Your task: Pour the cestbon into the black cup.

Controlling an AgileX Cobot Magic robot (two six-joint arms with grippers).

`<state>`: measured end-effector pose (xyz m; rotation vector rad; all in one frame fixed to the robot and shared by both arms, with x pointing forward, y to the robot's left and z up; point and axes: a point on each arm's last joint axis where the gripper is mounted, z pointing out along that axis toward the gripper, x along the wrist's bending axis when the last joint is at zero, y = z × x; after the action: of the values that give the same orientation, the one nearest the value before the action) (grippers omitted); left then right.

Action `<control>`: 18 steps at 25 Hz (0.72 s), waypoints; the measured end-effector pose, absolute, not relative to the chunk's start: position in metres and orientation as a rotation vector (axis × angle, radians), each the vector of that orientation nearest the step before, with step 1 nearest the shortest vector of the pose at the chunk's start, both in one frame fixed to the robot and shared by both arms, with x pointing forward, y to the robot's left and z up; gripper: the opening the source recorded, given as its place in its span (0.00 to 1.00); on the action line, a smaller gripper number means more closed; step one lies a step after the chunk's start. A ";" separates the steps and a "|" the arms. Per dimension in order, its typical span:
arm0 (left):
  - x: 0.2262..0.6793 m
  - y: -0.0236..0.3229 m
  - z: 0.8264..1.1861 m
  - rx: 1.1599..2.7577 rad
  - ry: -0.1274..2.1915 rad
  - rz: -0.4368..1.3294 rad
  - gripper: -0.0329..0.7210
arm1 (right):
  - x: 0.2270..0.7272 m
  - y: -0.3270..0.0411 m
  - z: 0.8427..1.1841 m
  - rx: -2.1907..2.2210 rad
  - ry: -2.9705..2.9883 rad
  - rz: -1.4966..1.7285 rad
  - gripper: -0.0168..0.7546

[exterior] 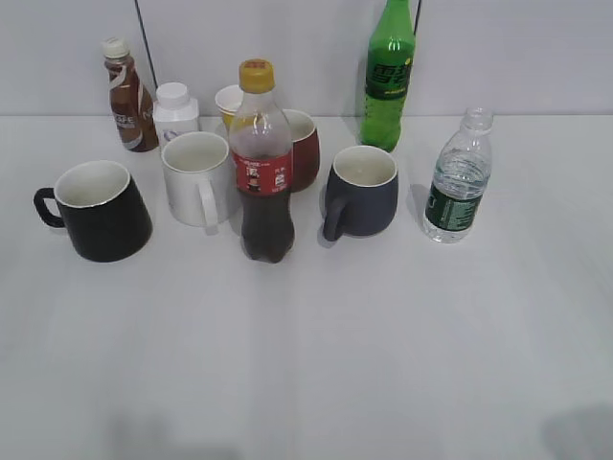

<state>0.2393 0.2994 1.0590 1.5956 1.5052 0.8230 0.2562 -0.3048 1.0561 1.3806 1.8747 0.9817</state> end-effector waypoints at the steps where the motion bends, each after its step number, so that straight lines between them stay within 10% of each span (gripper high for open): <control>1: 0.239 0.299 1.059 1.596 1.505 0.823 0.62 | 0.256 -0.305 1.056 1.383 1.874 0.982 0.80; 18: 0.230 0.300 1.059 1.539 1.476 0.872 0.59 | 0.236 -0.312 1.057 1.496 1.569 0.964 0.79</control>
<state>0.2299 0.3001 1.0589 1.5393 1.4759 0.8717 0.2365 -0.3117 1.0573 1.4956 1.5688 0.9640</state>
